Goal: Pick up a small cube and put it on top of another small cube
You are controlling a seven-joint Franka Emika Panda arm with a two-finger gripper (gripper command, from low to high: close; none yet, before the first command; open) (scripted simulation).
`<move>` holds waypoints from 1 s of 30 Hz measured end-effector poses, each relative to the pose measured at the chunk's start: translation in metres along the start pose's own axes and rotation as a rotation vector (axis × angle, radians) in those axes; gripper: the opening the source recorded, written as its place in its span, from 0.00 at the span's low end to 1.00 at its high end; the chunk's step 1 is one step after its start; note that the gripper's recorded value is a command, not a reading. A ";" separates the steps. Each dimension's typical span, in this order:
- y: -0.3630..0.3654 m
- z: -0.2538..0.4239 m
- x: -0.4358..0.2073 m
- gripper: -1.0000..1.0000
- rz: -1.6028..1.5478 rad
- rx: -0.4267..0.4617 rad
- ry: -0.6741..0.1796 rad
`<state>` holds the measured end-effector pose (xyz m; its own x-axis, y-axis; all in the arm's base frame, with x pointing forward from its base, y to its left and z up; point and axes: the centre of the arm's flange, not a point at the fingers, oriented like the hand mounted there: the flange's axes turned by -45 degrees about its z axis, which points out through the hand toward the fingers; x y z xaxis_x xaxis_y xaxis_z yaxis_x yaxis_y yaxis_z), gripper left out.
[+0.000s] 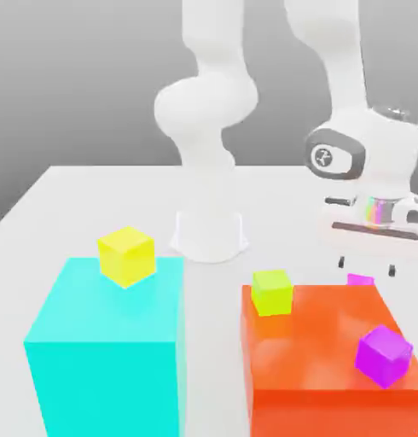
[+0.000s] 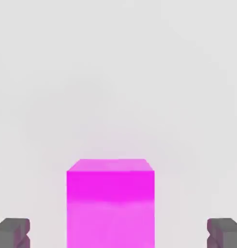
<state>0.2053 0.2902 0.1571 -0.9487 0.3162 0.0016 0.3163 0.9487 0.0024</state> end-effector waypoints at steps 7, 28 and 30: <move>-0.002 0.025 0.000 0.00 -0.001 0.003 0.000; -0.035 -0.151 -0.187 0.00 0.149 0.010 -0.029; -0.065 -0.181 -0.227 0.00 0.178 0.013 -0.032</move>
<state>0.3998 0.1559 0.3371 -0.8771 0.4794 -0.0305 0.4798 0.8774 -0.0078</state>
